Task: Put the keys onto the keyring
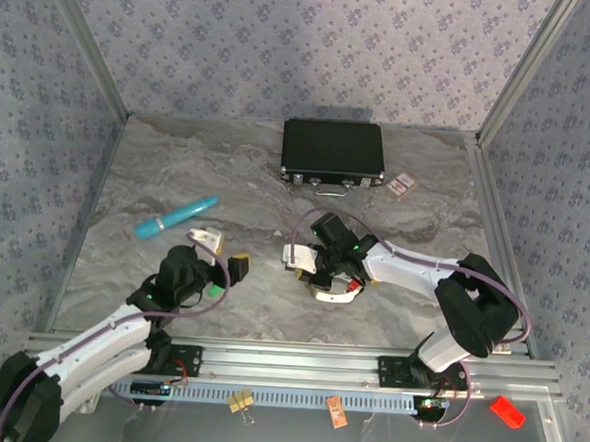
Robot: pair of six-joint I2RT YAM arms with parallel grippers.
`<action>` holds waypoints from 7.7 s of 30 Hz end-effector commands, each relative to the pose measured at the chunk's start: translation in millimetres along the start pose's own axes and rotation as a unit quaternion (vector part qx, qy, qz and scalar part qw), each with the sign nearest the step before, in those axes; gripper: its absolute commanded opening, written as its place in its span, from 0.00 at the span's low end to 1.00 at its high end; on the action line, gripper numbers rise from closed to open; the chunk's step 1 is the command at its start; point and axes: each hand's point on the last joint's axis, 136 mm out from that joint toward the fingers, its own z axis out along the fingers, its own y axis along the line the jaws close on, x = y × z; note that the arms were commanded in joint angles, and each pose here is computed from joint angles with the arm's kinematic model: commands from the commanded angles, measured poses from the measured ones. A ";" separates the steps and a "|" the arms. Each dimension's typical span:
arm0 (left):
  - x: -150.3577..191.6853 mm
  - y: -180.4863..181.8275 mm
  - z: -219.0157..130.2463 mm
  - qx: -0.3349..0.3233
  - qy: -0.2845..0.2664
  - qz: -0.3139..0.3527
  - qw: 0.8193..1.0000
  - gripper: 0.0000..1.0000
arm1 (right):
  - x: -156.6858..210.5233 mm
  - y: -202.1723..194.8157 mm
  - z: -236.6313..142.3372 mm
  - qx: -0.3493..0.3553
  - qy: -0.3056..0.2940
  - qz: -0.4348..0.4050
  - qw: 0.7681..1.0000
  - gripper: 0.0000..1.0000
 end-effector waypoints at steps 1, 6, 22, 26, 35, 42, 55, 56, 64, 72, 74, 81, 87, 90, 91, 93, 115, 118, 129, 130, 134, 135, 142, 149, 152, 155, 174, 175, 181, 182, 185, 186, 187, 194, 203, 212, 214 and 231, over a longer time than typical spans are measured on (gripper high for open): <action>-2.5 -32.7 3.6 0.074 -0.011 0.067 0.995 0.73 | -23.7 -3.1 -15.8 -0.002 -0.061 0.021 0.998 0.00; 0.8 -65.2 11.1 0.132 -0.006 0.160 0.978 0.65 | -30.3 -3.4 -24.2 -0.011 -0.090 0.029 0.995 0.00; 0.6 -114.4 47.4 0.263 -0.024 0.250 0.932 0.34 | -44.5 1.2 -38.2 -0.020 -0.140 0.031 0.989 0.00; 11.7 -119.1 46.7 0.286 -0.003 0.264 0.921 0.33 | -45.6 1.0 -39.8 -0.018 -0.143 0.030 0.989 0.00; 12.0 -124.8 45.9 0.301 -0.003 0.278 0.912 0.32 | -49.0 4.1 -40.6 -0.027 -0.152 0.029 0.988 0.00; 7.4 -130.1 45.3 0.309 -0.009 0.279 0.909 0.23 | -53.5 6.1 -42.2 -0.032 -0.158 0.026 0.987 0.00; 3.5 -132.6 42.3 0.311 -0.014 0.290 0.905 0.00 | -58.1 -12.1 -78.0 0.032 -0.230 0.065 0.971 0.26; 1.9 -132.8 41.5 0.311 -0.018 0.290 0.905 0.00 | -53.7 -13.3 -83.5 0.045 -0.234 0.075 0.968 0.26; -9.0 -140.3 34.6 0.323 -0.048 0.295 0.898 0.00 | -29.2 6.1 -72.9 0.058 -0.203 0.100 0.972 0.27; -12.2 -142.5 28.1 0.327 -0.054 0.295 0.896 0.00 | -39.8 4.5 -58.8 0.038 -0.213 0.089 0.972 0.29; -11.8 -143.2 26.6 0.329 -0.055 0.295 0.896 0.00 | -42.8 3.7 -57.1 0.032 -0.217 0.088 0.972 0.29; -11.9 -143.4 24.4 0.329 -0.057 0.296 0.895 0.00 | -50.9 3.3 -54.6 0.018 -0.231 0.083 0.969 0.26; -11.4 -143.0 24.1 0.328 -0.057 0.297 0.895 0.00 | -53.4 5.3 -57.3 0.012 -0.239 0.079 0.968 0.23; -10.6 -143.6 23.7 0.330 -0.057 0.297 0.895 0.00 | -54.4 4.9 -58.2 0.012 -0.241 0.078 0.967 0.21; -11.0 -143.9 23.5 0.330 -0.057 0.297 0.894 0.00 | -54.9 4.8 -58.3 0.011 -0.242 0.078 0.967 0.20; -11.7 -144.2 23.1 0.331 -0.059 0.297 0.894 0.00 | -56.5 5.2 -58.6 0.008 -0.244 0.077 0.967 0.15; -11.4 -115.6 14.9 0.242 -0.018 0.303 0.922 0.32 | -52.3 8.0 -59.7 0.043 -0.058 -0.017 0.997 0.00; -9.4 -115.3 13.6 0.243 -0.017 0.303 0.921 0.32 | -60.3 10.1 -64.1 0.041 -0.070 -0.025 0.996 0.00; -9.5 -123.2 12.9 0.265 -0.016 0.305 0.915 0.34 | -77.6 16.4 -69.8 0.040 -0.088 -0.045 0.994 0.00; -9.6 -123.2 12.9 0.266 -0.017 0.305 0.914 0.34 | -79.7 16.8 -70.3 0.039 -0.092 -0.046 0.994 0.00; -12.8 -125.3 13.0 0.269 -0.023 0.305 0.913 0.32 | -83.1 17.9 -70.1 0.037 -0.097 -0.047 0.993 0.00; -12.8 -126.1 12.9 0.271 -0.024 0.305 0.913 0.31 | -84.7 17.8 -70.7 0.037 -0.100 -0.049 0.993 0.00; -15.8 -129.6 12.9 0.278 -0.028 0.306 0.910 0.21 | -88.6 20.8 -69.7 0.031 -0.102 -0.052 0.993 0.00; -19.6 -134.3 12.2 0.288 -0.034 0.304 0.907 0.14 | -87.3 24.1 -68.5 0.025 -0.103 -0.050 0.993 0.00; -18.7 -134.6 11.7 0.290 -0.029 0.303 0.907 0.18 | -84.2 20.9 -67.5 0.033 -0.094 -0.049 0.994 0.00; -18.4 -134.0 9.8 0.289 -0.027 0.302 0.908 0.19 | -80.2 18.1 -67.3 0.041 -0.081 -0.051 0.995 0.00; -25.2 -141.5 0.1 0.308 -0.056 0.292 0.904 0.00 | -90.9 16.4 -97.5 0.024 -0.209 0.003 0.978 0.27; -26.4 -142.1 -0.5 0.310 -0.061 0.290 0.903 0.00 | -90.7 15.6 -101.1 0.019 -0.229 0.015 0.973 0.28; -29.6 -144.2 -2.2 0.314 -0.080 0.282 0.903 0.00 | -87.0 15.8 -105.4 -0.003 -0.285 0.045 0.957 0.29; -30.2 -144.3 -2.3 0.314 -0.082 0.281 0.903 0.00 | -86.3 15.4 -104.2 -0.003 -0.286 0.046 0.957 0.28; -29.1 -144.4 -2.2 0.316 -0.082 0.280 0.903 0.00 | -82.7 14.4 -97.7 -0.007 -0.282 0.051 0.958 0.28; -29.7 -144.4 -2.0 0.316 -0.083 0.279 0.903 0.00 | -82.8 15.5 -96.6 -0.012 -0.284 0.051 0.957 0.28; -29.3 -144.4 -1.8 0.316 -0.083 0.279 0.903 0.00 | -82.9 16.8 -95.6 -0.017 -0.284 0.051 0.957 0.28; -30.2 -144.0 -1.8 0.314 -0.086 0.276 0.905 0.00 | -77.2 18.3 -89.6 -0.024 -0.278 0.053 0.959 0.28; -30.2 -146.3 -3.3 0.322 -0.086 0.273 0.903 0.00 | -82.4 16.8 -85.4 -0.028 -0.283 0.050 0.957 0.22; -32.6 -144.0 -0.6 0.313 -0.087 0.267 0.907 0.02 | -89.0 16.1 -85.6 -0.034 -0.288 0.045 0.956 0.00; -34.0 -138.5 3.1 0.294 -0.083 0.262 0.916 0.16 | -89.7 15.9 -86.7 -0.031 -0.285 0.043 0.957 0.00; -30.5 -129.6 -2.5 0.268 -0.048 0.281 0.920 0.26 | -72.0 20.6 -77.7 0.023 -0.077 -0.063 0.995 0.00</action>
